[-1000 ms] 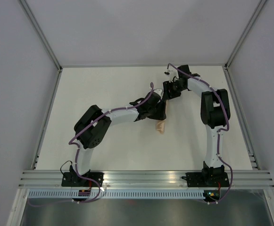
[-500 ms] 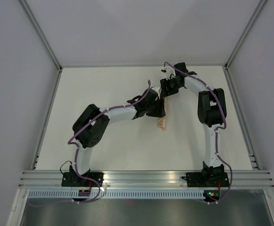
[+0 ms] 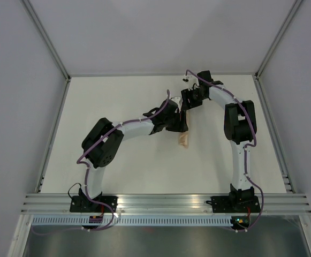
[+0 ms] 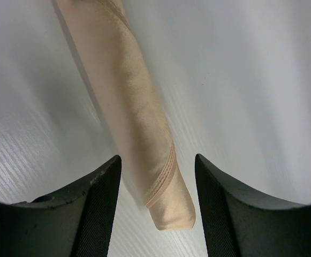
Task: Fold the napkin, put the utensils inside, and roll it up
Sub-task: Roll the napkin at the center of the board, then reset both arms
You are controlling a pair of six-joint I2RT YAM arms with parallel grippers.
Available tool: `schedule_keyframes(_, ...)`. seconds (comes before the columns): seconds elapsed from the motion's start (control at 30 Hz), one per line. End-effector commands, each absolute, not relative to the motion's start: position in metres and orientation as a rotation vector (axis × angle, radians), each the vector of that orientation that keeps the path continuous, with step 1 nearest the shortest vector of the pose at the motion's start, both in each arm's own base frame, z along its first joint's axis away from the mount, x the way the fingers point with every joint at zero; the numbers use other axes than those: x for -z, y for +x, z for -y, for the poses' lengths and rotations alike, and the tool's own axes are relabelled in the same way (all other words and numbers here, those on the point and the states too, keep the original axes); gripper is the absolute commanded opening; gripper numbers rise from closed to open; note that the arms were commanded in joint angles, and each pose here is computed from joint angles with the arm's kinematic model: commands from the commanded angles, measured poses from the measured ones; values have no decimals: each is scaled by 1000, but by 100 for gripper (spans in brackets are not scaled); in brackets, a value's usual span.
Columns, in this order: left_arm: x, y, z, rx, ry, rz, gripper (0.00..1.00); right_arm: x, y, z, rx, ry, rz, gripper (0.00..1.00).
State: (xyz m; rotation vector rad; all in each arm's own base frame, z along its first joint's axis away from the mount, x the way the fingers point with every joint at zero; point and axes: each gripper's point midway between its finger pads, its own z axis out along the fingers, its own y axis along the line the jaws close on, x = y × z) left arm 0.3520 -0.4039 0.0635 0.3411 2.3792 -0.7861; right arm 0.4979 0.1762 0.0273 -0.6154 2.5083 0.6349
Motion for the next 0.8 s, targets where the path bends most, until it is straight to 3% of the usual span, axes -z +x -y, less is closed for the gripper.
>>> schedule_keyframes(0.0,-114,359,410,878,329,-2276,63,-64,507,-181,-633,-605,-2440,62)
schedule_keyframes(0.77,-134,384,393,898,309,-2239,64,-109,521,-189,-725,-544,-2329,68)
